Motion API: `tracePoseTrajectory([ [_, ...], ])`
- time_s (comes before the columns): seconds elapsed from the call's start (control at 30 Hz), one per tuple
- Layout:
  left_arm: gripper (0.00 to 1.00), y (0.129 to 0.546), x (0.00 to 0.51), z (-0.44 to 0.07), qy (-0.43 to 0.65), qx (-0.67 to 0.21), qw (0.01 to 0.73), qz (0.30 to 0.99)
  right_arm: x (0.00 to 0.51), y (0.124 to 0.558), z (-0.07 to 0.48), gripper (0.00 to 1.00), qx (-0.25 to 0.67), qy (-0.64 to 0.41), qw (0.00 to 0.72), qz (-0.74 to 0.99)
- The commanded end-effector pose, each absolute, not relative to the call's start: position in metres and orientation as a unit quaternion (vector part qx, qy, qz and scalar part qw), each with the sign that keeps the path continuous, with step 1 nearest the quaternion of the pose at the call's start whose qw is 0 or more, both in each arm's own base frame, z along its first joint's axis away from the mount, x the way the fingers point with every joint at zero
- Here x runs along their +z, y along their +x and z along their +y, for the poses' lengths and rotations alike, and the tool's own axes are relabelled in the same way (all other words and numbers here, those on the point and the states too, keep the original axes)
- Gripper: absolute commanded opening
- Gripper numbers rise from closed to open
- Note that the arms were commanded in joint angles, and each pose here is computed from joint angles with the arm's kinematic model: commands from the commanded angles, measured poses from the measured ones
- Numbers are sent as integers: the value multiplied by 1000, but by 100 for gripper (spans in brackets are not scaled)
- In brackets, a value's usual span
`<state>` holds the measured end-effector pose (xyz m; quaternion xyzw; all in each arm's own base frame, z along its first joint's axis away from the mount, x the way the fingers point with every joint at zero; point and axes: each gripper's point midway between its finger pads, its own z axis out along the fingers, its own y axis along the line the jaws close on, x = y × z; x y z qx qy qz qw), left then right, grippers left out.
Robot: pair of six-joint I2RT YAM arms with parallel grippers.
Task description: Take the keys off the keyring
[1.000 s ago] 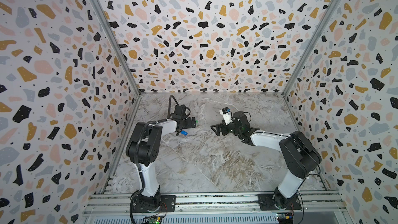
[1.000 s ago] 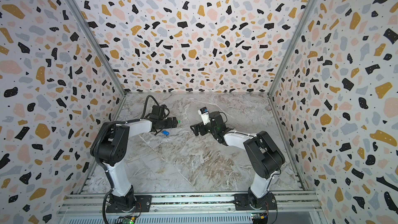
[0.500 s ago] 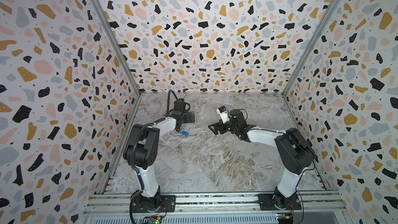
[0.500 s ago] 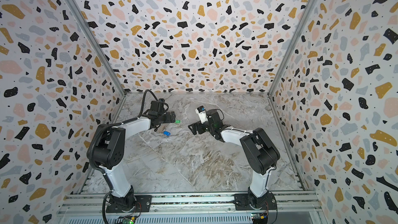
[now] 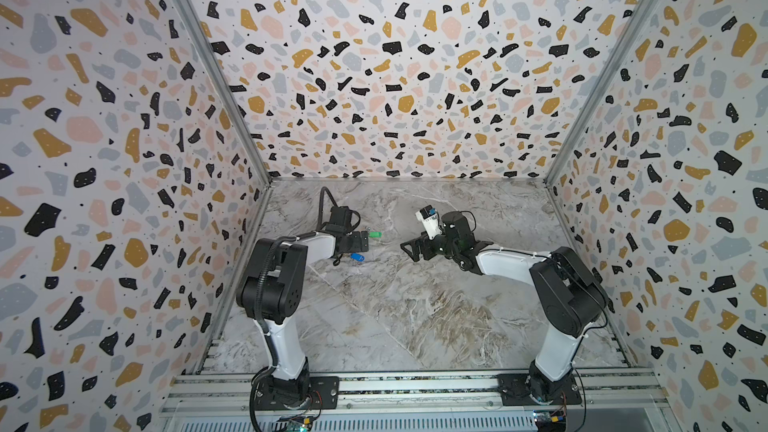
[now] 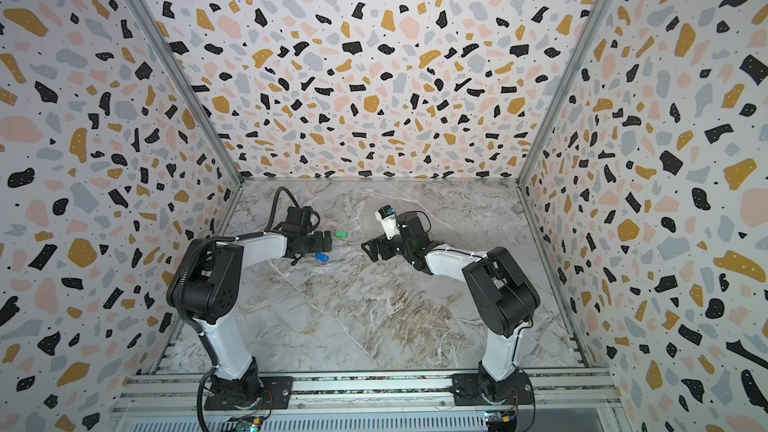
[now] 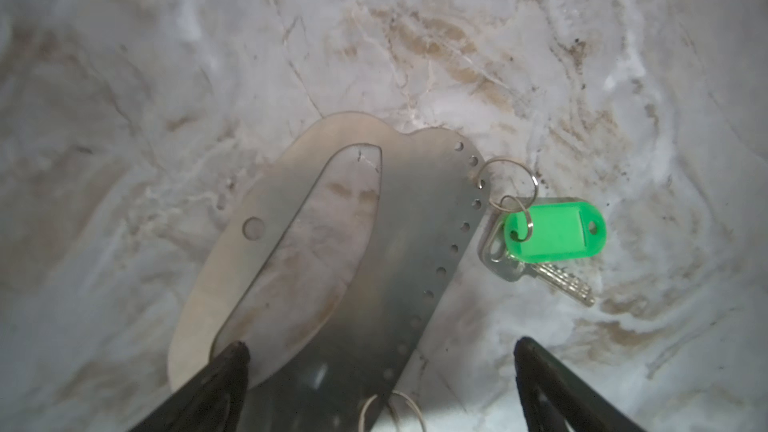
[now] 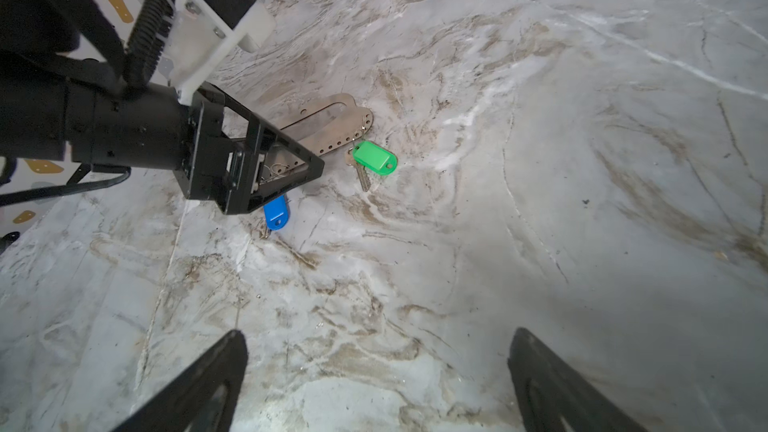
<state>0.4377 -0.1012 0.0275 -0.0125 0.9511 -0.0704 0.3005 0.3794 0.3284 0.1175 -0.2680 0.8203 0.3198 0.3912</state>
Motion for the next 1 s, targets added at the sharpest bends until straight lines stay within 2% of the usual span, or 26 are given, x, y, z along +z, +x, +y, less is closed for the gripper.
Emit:
tracePoseTrajectory([
  [0.0,99,426,34,-108,-38,-105,307,945,131,373,333,100,332,-284,395,808],
  [0.43,99,375,43,-139,-98,-169,316,928,135,371,338,99,338,-306,389,801],
  [0.7,100,322,37,-148,-134,-218,302,918,138,369,334,99,333,-314,390,799],
  [0.83,100,318,55,-159,-116,-224,321,913,151,377,335,99,333,-322,404,789],
  [0.97,99,338,103,-152,-83,-185,376,904,172,391,339,99,326,-343,432,768],
])
